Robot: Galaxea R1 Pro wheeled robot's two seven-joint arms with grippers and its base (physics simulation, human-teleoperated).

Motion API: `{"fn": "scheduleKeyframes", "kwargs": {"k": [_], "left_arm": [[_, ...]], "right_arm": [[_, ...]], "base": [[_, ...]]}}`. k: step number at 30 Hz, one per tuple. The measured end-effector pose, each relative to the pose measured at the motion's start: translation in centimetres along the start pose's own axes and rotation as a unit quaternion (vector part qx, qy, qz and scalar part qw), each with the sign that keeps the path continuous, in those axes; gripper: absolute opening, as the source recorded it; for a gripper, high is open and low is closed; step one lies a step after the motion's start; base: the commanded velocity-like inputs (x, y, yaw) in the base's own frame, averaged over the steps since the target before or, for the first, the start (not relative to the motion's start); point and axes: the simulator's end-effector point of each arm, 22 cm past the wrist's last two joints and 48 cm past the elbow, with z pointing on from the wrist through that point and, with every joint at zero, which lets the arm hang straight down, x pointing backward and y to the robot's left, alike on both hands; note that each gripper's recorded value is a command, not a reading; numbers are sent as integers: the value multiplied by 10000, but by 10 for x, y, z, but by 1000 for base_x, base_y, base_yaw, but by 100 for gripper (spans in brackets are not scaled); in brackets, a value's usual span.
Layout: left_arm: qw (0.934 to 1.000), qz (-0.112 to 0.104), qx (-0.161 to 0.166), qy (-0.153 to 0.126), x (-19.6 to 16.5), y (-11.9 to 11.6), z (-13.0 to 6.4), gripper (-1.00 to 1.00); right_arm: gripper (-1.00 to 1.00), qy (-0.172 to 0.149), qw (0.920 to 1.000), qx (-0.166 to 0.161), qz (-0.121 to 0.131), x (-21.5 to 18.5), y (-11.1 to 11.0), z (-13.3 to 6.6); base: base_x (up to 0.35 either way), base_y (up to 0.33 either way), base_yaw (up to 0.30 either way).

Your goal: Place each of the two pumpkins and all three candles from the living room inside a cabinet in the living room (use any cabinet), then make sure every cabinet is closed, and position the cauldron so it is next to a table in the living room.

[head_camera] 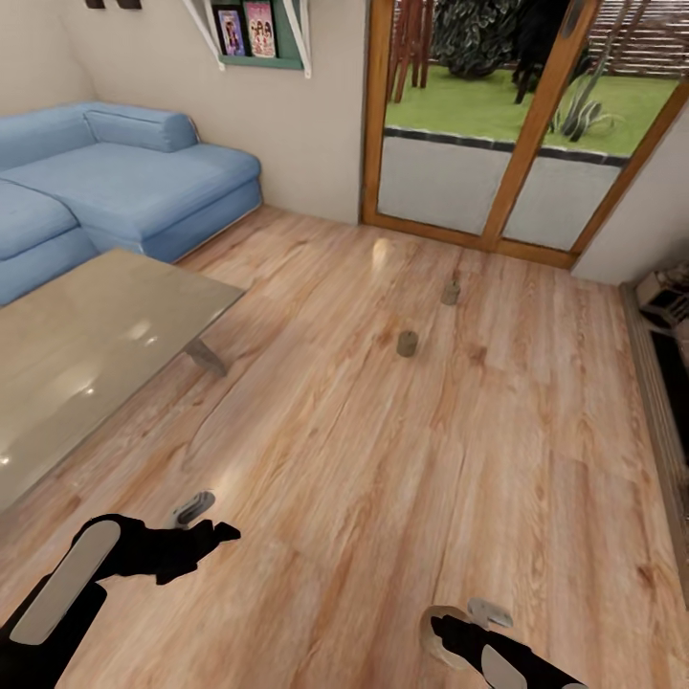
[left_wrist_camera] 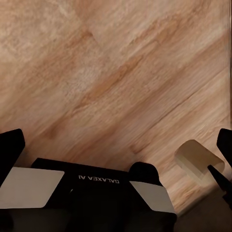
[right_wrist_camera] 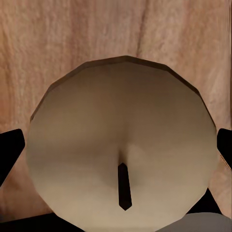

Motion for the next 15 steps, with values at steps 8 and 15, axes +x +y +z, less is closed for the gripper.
{"fn": "scheduleKeyframes", "kwargs": {"k": [8,15], "left_arm": [[10000,0,-1,6,0,0,0,100],[10000,2,0,5,0,0,0,100]], "right_arm": [[-100,-7,10000,1,0,0,0,0],[-100,-8,10000,5,0,0,0,0]], "base": [[281,-127,-278],[254,-205,-278]]}}
